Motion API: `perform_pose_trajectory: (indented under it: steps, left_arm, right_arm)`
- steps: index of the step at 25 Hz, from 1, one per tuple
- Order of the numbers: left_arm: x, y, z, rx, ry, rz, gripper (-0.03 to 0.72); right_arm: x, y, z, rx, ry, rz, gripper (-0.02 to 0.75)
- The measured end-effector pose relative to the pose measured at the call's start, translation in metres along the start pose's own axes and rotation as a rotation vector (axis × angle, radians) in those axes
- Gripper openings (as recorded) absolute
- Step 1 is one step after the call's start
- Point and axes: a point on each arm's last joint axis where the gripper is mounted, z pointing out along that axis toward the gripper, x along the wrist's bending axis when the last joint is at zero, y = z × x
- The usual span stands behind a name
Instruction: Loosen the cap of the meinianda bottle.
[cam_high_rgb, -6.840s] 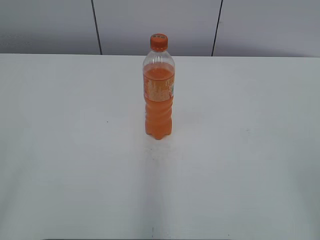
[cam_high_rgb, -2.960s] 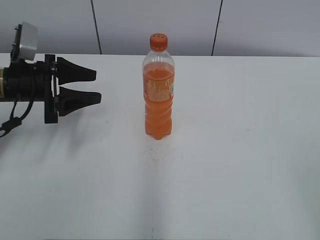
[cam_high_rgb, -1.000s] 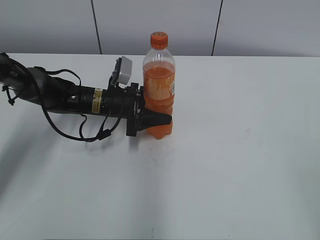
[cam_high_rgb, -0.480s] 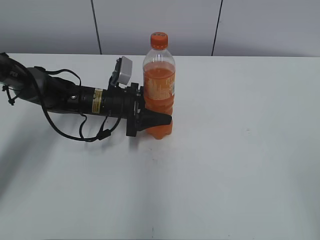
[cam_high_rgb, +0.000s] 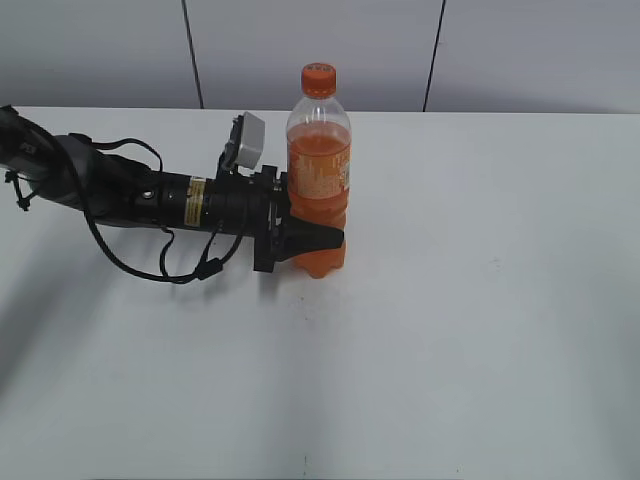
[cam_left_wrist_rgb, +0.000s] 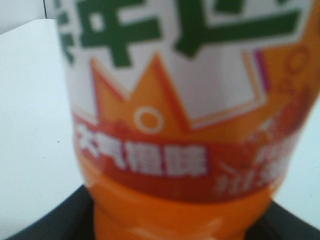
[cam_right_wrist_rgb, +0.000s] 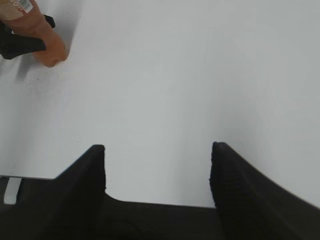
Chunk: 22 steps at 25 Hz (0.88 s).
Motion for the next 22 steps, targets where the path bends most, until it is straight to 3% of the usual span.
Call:
perform_pose_trajectory:
  steps: [10,22]
  left_arm:
    - [0.002,0.000,0.000,-0.009,0.020,-0.011,0.405]
    - [0.002,0.000,0.000,-0.010,0.019,-0.011,0.404]
  right_arm:
    - [-0.008,0.125,0.043,0.274,0.063,0.086,0.491]
    - [-0.031,0.256,0.159,0.303,0.099,0.211,0.491]
